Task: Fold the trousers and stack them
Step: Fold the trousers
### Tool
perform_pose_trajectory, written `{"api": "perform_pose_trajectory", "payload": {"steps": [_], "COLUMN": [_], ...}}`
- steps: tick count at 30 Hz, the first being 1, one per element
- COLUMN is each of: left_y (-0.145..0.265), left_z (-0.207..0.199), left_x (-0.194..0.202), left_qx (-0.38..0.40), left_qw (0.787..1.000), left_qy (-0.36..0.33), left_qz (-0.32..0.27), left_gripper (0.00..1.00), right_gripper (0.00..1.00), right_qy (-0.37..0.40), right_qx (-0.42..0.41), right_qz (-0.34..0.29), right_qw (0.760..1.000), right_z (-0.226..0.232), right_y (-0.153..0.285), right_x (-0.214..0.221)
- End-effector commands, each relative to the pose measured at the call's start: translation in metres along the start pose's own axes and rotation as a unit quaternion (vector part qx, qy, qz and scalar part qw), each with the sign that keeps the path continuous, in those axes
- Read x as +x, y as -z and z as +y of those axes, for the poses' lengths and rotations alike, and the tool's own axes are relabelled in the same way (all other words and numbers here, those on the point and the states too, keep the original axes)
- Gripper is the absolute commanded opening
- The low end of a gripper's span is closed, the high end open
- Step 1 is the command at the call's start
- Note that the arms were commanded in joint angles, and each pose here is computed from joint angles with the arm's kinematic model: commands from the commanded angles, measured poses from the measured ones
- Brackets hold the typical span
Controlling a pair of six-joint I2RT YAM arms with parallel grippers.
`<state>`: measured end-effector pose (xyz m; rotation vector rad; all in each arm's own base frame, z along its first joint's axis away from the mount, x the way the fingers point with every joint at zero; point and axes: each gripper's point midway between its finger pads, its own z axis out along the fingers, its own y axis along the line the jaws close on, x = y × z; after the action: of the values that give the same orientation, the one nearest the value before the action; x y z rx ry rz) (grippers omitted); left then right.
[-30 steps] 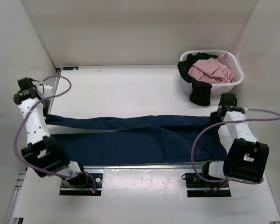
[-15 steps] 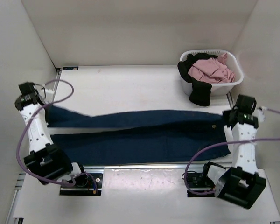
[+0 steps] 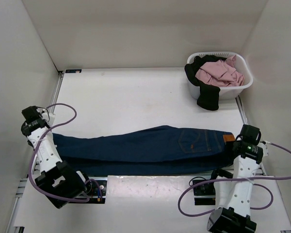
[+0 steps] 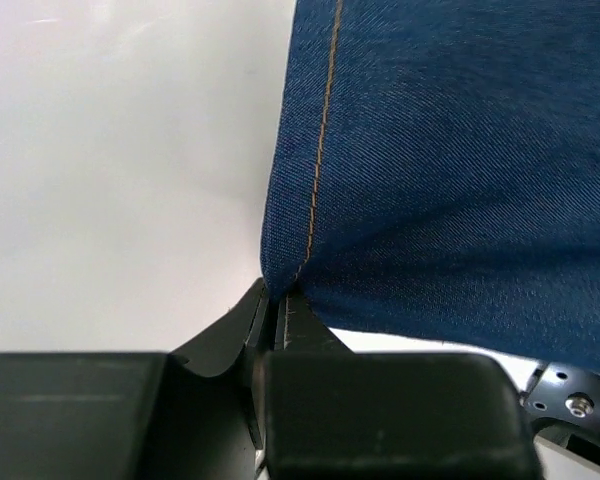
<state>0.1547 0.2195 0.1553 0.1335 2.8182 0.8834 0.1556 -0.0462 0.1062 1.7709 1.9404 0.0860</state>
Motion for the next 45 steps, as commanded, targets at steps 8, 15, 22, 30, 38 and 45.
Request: {"api": "perform_pose_trajectory", "payload": {"steps": [8,15,22,30,38,45], "left_y": [-0.012,-0.034,-0.048,-0.06,-0.06,-0.064], "left_z": [0.023,-0.01,-0.037,-0.048,-0.02,-0.021], "left_x": [0.005,0.036,0.051,0.068,0.056,0.056], "left_qx": [-0.038,-0.003,0.022,0.021,0.0,0.009], "left_qw": [0.999,0.998,0.997,0.994,0.995,0.994], "left_qy": [0.017,0.003,0.001,-0.004,0.003,-0.001], "left_qz": [0.014,0.055,0.077,0.111,0.102,0.108], "left_gripper": [0.14,0.14,0.14,0.14,0.14,0.14], "right_gripper": [0.0,0.0,0.0,0.0,0.0,0.0], "right_qy": [0.036,0.051,0.051,0.057,0.066,0.064], "right_qx": [0.058,0.083,0.116,0.136,0.108,0.136], "right_qz": [-0.012,-0.012,-0.03,-0.028,-0.059,-0.034], "right_qw": [0.998,0.995,0.992,0.989,0.99,0.988], "right_z": [-0.02,-0.047,-0.057,-0.068,-0.04,-0.061], "right_y": [0.011,0.018,0.016,0.014,0.031,0.02], "right_x": [-0.009,-0.001,-0.007,-0.005,-0.029,-0.013]}}
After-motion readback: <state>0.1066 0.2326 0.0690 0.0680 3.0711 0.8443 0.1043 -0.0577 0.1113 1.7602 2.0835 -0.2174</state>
